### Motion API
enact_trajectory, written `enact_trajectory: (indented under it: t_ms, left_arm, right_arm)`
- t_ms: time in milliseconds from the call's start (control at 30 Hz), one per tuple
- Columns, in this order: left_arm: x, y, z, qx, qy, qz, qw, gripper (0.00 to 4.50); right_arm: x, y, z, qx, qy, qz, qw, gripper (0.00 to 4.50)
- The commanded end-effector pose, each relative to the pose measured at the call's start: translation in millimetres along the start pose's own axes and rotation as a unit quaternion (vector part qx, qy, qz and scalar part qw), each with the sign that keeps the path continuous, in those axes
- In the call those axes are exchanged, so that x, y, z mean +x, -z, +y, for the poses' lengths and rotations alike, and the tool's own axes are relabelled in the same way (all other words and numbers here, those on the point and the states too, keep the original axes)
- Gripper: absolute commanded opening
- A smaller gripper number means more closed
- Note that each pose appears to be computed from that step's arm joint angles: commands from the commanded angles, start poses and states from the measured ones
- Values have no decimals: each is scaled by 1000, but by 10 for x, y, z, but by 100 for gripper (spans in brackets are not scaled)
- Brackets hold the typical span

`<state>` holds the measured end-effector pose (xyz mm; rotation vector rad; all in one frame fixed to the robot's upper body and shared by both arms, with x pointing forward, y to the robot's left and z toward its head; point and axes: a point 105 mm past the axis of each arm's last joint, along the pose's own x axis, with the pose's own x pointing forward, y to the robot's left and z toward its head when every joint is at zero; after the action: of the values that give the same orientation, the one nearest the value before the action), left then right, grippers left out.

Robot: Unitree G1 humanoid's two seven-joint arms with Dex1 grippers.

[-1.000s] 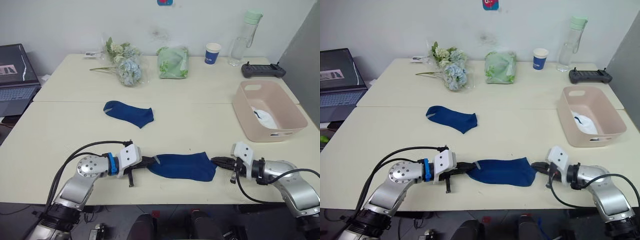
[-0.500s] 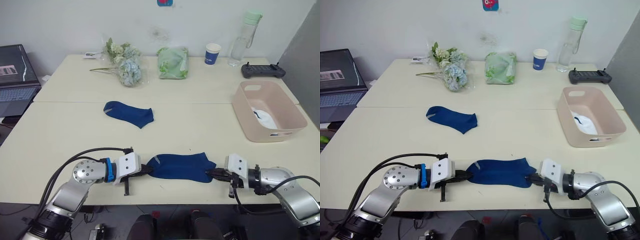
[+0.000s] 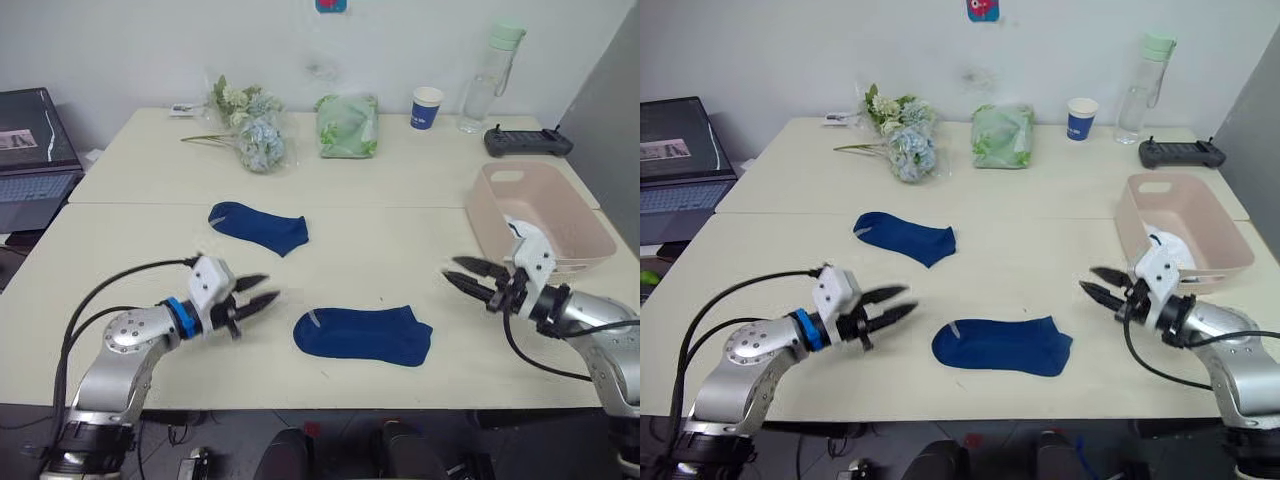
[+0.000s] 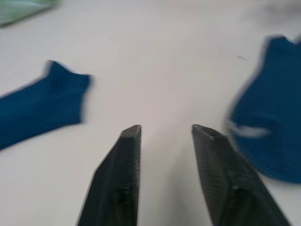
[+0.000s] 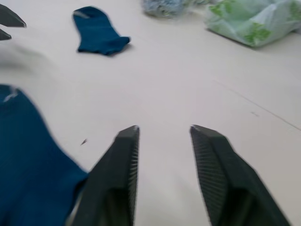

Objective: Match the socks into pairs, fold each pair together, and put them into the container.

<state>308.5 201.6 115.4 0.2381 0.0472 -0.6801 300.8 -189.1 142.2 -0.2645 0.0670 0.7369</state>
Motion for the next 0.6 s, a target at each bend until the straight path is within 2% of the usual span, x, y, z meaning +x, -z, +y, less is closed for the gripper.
enact_trajectory:
  t_ms: [33,167,433,600]
  left_arm:
    - [-77,18,225,-2,-101,-14,995,323]
    - [-110,119,186,-1,-126,-8,992,449]
    - [-58,78,141,21,-118,-6,993,449]
    - [275,-34,-12,37,-60,-10,997,449]
  right_arm:
    - [71,31,-65,-11,36,-6,999,311]
    - [176,36,-138,-9,70,-20,997,449]
    - [226,-6,-232,-14,88,-32,995,449]
    - [274,-38,-118,-12,76,-38,996,449]
